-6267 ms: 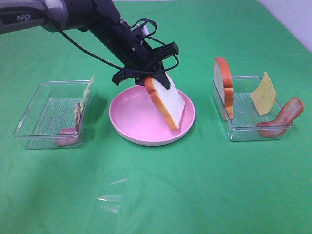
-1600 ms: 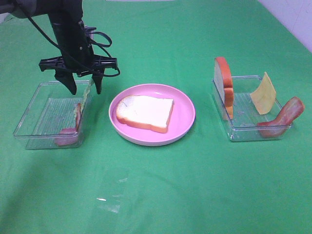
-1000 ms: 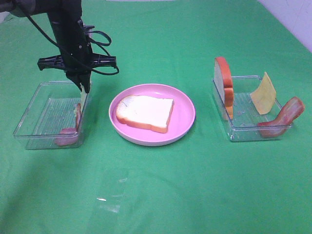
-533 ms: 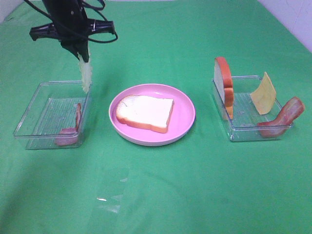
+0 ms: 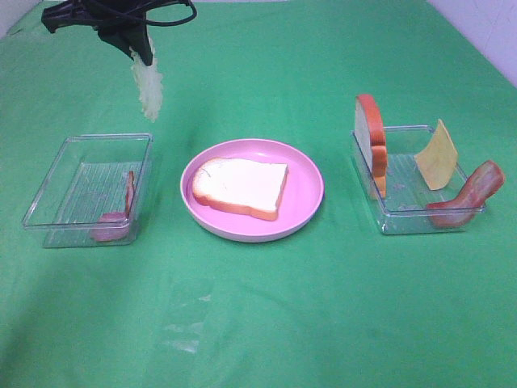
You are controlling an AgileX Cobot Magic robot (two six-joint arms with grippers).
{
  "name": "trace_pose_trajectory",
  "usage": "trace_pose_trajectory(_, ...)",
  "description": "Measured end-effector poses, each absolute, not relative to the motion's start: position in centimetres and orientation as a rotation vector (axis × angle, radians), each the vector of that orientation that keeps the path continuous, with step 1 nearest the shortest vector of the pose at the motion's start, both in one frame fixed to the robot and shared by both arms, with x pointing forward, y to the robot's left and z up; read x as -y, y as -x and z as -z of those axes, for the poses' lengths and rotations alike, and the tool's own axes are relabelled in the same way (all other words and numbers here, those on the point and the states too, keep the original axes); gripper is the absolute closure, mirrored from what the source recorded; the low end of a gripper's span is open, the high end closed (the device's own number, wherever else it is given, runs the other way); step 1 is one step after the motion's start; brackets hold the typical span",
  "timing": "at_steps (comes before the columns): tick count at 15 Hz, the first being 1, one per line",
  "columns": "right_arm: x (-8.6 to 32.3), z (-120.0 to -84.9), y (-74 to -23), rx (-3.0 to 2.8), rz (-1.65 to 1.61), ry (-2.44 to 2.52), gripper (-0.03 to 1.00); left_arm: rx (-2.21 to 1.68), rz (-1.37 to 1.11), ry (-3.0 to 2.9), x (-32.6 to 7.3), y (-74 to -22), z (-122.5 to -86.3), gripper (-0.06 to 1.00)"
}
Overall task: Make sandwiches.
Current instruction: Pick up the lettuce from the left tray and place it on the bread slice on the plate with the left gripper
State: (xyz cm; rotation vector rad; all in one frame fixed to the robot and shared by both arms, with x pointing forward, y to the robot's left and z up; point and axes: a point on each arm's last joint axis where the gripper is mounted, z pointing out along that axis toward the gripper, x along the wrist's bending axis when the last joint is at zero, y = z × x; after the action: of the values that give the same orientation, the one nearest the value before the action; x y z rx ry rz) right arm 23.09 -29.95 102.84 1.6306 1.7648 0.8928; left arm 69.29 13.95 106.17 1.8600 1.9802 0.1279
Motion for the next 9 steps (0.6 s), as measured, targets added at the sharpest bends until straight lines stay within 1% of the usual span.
trace_pose_trajectory(1,30.0,-102.8,-23.1,-1.765,-0.893,-1.631,0.07,-1.946,0.010,-1.830,-13.0,-69.2,-105.9,0.94)
trace_pose_trajectory(4,30.0,-102.8,-23.1,-1.765,-0.893,-1.631,0.07,-1.828,0.228,-1.781,-10.7,-69.4,-105.0,0.94)
trace_pose_trajectory(5,30.0,-102.8,-23.1,-1.765,-0.893,-1.631,0.07,-1.804,0.254,-1.782,-10.2,-69.4,-104.7,0.94)
trace_pose_trajectory(7,30.0,-102.8,-23.1,-1.765,-0.893,-1.631,0.07,-1.716,0.306,-1.814,-7.8,-69.0,-103.8,0.94)
trace_pose_trajectory(9,30.0,-102.8,-23.1,-1.765,-0.893,-1.631,0.07,-1.636,0.349,-1.879,-4.2,-68.0,-102.1,0.94)
